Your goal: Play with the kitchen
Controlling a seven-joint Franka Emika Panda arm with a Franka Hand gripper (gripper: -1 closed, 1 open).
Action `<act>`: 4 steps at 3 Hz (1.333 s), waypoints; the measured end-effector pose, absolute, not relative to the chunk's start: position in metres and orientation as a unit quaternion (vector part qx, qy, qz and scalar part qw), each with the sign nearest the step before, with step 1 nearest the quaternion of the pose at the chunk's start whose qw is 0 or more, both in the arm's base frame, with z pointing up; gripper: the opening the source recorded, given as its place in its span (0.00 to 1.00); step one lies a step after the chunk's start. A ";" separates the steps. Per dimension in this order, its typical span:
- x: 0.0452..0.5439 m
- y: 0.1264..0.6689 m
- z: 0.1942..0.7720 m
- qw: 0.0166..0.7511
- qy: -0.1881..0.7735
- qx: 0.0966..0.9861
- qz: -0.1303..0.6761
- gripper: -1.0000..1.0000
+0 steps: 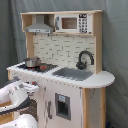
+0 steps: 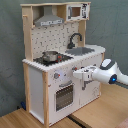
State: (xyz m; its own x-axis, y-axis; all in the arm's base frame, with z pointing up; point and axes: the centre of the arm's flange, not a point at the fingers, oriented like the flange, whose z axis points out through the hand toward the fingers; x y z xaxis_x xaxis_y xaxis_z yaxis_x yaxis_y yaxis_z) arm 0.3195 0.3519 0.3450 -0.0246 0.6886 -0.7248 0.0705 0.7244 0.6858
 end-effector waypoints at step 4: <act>0.348 0.364 0.334 0.614 0.683 0.299 0.260 0.00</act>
